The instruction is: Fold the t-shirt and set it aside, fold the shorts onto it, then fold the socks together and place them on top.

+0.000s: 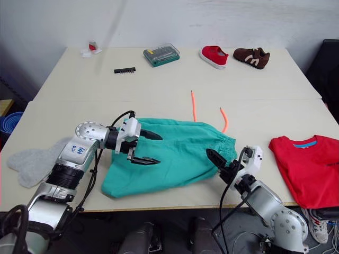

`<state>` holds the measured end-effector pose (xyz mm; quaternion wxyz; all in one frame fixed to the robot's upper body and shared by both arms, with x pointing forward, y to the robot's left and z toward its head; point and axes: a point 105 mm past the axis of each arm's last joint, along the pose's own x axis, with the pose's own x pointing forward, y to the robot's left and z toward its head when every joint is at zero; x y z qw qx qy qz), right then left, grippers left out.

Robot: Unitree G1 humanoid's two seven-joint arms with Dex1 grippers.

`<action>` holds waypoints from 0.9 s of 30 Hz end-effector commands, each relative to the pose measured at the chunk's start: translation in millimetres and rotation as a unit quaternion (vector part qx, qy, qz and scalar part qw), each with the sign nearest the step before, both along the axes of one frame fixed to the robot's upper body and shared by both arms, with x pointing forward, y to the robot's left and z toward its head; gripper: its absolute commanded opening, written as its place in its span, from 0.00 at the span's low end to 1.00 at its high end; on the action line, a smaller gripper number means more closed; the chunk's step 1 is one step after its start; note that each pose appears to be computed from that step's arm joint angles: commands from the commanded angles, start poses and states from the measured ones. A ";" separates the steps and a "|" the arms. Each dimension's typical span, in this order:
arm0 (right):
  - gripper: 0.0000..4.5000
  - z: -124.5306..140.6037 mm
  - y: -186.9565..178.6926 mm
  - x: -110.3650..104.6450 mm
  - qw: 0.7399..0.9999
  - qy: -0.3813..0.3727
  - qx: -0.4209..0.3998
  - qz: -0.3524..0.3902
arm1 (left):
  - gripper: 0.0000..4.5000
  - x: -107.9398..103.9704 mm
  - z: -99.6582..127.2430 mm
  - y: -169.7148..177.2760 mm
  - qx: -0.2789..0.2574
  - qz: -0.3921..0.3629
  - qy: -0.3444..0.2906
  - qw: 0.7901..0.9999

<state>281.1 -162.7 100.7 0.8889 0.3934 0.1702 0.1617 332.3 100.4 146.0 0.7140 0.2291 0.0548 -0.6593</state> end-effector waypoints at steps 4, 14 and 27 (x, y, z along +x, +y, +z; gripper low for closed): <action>0.39 2.7 -0.2 -0.9 0.999 -0.008 -0.024 0.018 | 1.00 8.6 -21.7 31.2 0.058 0.045 -0.028 0.997; 0.01 36.6 6.1 -0.2 0.990 -0.075 -0.089 0.074 | 1.00 19.8 -4.2 26.0 -0.025 0.077 -0.012 0.997; 0.00 91.2 31.0 1.3 0.941 -0.175 -0.204 0.206 | 0.73 1.3 23.6 31.8 -0.070 0.057 0.036 0.995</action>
